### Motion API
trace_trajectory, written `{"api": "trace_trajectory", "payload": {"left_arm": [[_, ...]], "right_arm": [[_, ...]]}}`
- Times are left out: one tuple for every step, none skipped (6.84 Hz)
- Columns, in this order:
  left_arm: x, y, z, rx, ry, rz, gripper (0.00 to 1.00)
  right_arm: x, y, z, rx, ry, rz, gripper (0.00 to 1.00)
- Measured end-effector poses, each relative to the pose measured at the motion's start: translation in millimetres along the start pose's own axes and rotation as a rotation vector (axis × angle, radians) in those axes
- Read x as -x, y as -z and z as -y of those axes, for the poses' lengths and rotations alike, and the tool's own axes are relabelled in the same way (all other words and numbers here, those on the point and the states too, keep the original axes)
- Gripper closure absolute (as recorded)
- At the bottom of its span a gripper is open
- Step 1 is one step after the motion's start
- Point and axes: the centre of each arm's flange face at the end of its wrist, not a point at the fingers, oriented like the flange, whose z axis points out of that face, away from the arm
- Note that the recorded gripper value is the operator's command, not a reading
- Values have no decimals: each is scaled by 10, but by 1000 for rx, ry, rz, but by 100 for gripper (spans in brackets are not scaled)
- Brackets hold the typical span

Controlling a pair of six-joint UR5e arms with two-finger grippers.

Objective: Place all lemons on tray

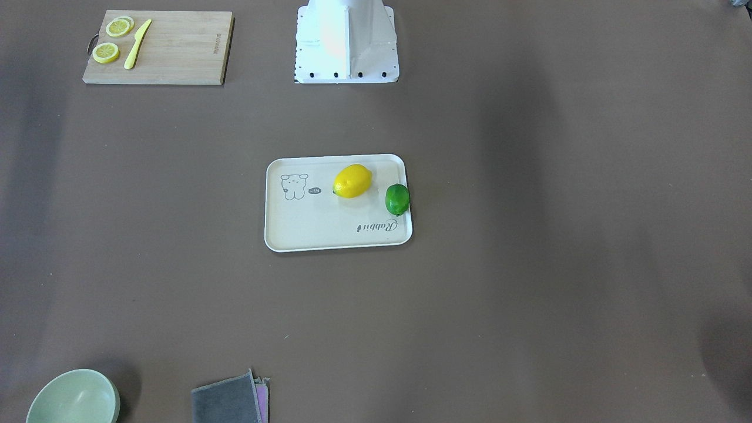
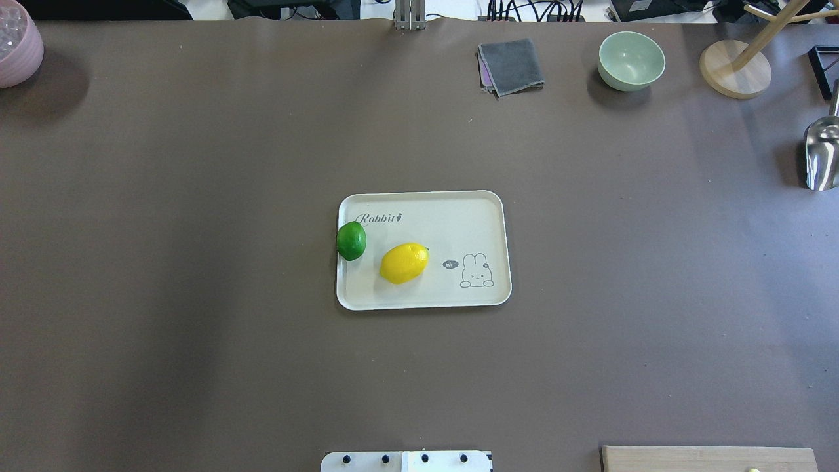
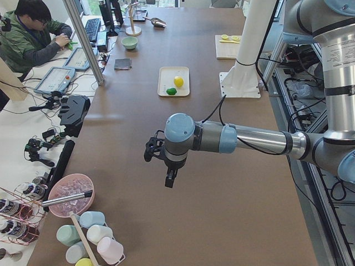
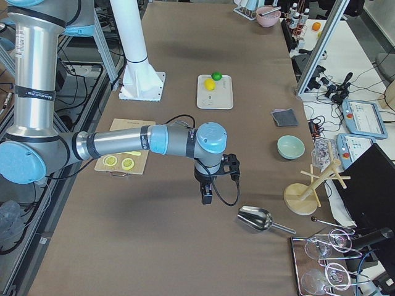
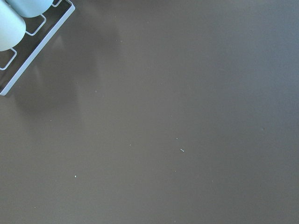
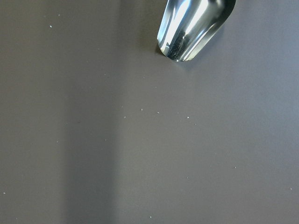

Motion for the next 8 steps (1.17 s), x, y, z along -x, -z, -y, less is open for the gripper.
{"api": "trace_trajectory", "payload": {"left_arm": [[-3,-1,3,0,-1,1,1],[-5,-3,4,1,-2,0,1],[-6,-3,5,1,-2,0,1],[-7,-4,5,1,-2,0,1],[-8,-6,5,1,-2,0,1],[-9,-8,6,2,-2,-1,1],[-9,-9,6,2,-3,-1,1],[-10,-9,6,2,-3,-1,1]], "right_arm": [[1,0,-3,0,0,0,0],[5,4,-4,-1,1,0,0],[7,6,-4,-1,1,0,0],[8,7,-4,-1,2,0,0],[11,9,-4,-2,3,1,0],[10,10,-4,-2,3,1,0],[10,12,-4,-3,3,0,0],[11,12,-4,-3,3,1,0]]}}
